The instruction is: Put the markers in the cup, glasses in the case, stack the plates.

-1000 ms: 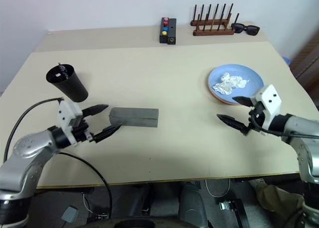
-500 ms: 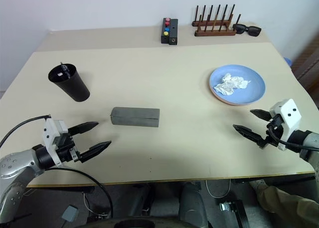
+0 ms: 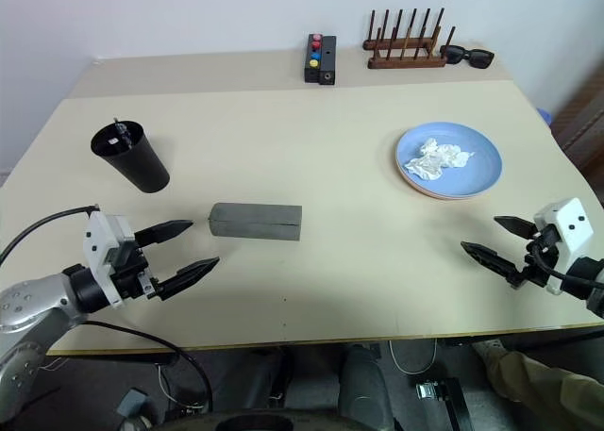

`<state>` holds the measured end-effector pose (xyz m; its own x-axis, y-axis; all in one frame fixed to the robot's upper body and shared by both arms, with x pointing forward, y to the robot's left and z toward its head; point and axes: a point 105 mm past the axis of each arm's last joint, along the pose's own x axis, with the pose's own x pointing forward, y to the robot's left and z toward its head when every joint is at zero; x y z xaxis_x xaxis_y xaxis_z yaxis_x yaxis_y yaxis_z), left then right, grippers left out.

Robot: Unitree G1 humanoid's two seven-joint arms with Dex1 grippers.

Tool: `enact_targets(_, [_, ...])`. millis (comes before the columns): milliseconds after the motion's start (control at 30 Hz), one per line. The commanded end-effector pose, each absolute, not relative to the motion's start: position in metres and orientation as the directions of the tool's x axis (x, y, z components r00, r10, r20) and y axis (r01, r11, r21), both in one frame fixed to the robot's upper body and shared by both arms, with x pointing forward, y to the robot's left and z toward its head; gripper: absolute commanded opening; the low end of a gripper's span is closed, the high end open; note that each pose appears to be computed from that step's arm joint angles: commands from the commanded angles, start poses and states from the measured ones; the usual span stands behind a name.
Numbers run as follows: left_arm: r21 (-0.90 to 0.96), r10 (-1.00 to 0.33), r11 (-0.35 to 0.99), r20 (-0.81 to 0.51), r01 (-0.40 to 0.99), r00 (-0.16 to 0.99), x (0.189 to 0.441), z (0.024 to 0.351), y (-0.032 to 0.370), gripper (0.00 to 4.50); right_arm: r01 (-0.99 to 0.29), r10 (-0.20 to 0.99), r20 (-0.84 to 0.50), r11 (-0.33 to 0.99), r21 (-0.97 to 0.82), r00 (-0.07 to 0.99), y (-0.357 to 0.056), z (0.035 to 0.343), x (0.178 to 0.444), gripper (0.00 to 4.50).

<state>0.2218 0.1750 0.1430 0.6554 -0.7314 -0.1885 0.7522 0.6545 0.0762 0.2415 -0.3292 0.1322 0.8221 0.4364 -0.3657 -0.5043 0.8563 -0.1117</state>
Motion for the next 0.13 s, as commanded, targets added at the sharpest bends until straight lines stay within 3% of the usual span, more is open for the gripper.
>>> enact_targets(33, [0.107,-0.733,0.651,-0.166,0.751,0.659,0.2210,0.1522,0.1755,4.50,-0.504,0.439,-0.321,0.849,-0.158,0.839,-0.3279,0.1502,0.2415,4.48])
enact_targets(133, [0.109,-0.733,0.649,-0.176,0.753,0.657,0.2211,0.1471,0.1778,4.50,-0.517,0.456,-0.304,0.841,-0.160,0.836,-0.3196,0.1522,0.2474,4.48])
